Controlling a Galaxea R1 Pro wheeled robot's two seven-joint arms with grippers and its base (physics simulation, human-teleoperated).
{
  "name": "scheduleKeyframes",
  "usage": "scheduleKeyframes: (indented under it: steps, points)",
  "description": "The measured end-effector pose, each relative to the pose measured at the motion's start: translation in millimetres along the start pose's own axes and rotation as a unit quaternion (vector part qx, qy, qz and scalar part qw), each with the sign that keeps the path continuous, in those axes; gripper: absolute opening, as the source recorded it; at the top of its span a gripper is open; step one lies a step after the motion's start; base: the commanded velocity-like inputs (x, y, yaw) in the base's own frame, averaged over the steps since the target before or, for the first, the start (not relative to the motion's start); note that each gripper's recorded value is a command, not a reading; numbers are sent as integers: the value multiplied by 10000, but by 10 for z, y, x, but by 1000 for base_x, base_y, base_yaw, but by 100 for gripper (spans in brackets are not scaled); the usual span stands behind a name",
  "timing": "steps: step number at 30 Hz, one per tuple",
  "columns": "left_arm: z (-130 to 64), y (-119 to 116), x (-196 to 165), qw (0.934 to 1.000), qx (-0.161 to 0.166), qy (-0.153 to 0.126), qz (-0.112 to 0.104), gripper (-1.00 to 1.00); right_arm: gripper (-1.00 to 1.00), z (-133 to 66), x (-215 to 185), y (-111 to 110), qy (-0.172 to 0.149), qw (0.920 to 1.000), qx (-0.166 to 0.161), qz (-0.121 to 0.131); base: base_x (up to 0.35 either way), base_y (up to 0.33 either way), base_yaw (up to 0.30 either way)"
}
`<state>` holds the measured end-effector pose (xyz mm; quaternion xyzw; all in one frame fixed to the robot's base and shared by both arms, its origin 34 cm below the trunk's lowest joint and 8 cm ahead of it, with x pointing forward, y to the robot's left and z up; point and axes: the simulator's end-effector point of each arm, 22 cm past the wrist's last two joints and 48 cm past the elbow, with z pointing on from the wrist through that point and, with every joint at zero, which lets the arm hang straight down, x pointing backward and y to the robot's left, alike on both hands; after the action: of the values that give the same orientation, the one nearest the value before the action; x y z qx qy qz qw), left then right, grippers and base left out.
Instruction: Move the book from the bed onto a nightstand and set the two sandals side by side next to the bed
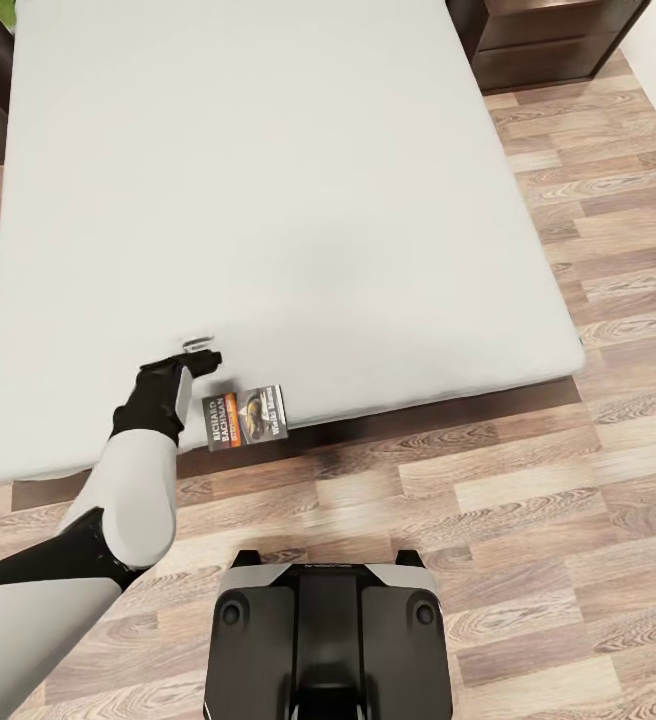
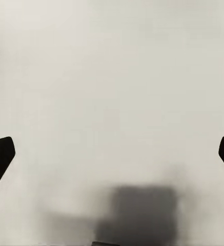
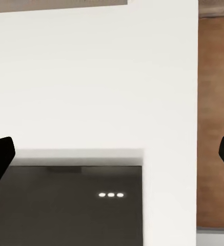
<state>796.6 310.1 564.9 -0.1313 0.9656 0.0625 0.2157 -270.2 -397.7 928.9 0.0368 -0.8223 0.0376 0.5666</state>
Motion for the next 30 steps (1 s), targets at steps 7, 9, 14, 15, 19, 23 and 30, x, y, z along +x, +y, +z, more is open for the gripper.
scheduleKeyframes:
  steps: [7, 9, 14, 15, 19, 23, 30]
  points:
    - [-221, 290, -393, 9991, -195, -15, -371, 100, 100, 1, -61, 28, -61, 10000, -14, -11, 0, 0, 0]
    - [-291, 358, -485, 9988, -215, -15, -443, 100, 100, 1, -71, 34, -71, 10000, -15, -12, 0, 0, 0]
    - [-491, 498, -714, 9979, -171, -28, -620, 100, 100, 1, -90, 42, -91, 10000, -17, -14, 0, 0, 0]
    - [-540, 518, -758, 9977, -145, -23, -655, 100, 100, 2, -93, 45, -95, 10000, -18, -14, 0, 0, 0]
    - [-728, 529, -881, 9969, 73, 63, -782, 100, 100, -1, -154, 51, -160, 9999, -24, -15, 0, 0, 0]
    - [-856, 400, -915, 9949, 474, 227, -865, 100, 100, -6, -253, 47, -262, 9997, -15, -27, 0, 0, 0]
    - [-935, 450, -983, 9935, 699, 264, -864, 100, 100, -14, -378, 71, -460, 9989, -28, -18, 0, 0, 0]
